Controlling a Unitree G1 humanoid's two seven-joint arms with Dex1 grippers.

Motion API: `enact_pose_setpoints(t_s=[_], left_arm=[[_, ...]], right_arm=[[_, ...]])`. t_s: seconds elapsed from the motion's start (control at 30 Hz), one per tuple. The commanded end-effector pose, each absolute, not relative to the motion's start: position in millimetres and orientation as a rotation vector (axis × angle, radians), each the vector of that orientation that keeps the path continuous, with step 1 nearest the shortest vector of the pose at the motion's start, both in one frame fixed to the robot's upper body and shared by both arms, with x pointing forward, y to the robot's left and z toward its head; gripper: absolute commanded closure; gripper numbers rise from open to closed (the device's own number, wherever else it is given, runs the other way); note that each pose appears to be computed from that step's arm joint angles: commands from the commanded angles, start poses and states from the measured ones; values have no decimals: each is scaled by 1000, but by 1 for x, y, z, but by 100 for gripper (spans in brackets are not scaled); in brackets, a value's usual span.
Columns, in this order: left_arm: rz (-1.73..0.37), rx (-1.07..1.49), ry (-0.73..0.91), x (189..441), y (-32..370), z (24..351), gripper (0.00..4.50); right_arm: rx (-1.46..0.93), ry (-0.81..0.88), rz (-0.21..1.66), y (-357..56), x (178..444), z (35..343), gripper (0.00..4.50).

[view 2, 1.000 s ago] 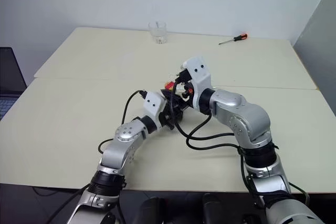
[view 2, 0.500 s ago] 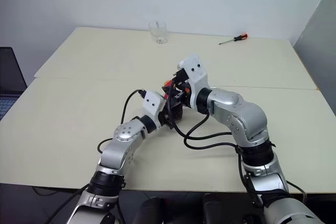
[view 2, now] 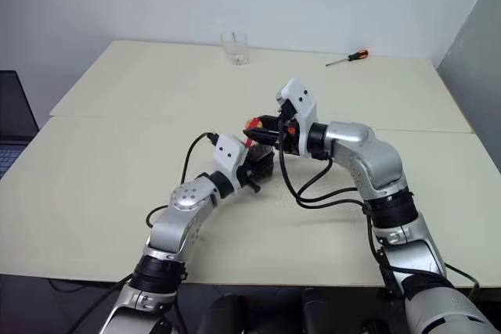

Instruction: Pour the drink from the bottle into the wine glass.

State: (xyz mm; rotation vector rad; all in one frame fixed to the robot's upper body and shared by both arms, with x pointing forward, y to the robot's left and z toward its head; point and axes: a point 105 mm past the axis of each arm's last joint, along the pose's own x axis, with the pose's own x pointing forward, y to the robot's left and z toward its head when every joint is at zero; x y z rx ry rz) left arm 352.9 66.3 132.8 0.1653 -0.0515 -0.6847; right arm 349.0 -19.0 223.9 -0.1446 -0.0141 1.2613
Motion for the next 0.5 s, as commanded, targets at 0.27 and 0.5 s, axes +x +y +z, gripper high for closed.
enact_pose_setpoints(t_s=[0.27, 0.5], left_arm=[[-676, 152, -105, 345, 66, 147, 355], [-663, 149, -104, 345, 68, 147, 358]], right_arm=[[-389, -6, 1601, 0, 338, 218, 325], [-356, 9, 1547, -1, 357, 220, 325]])
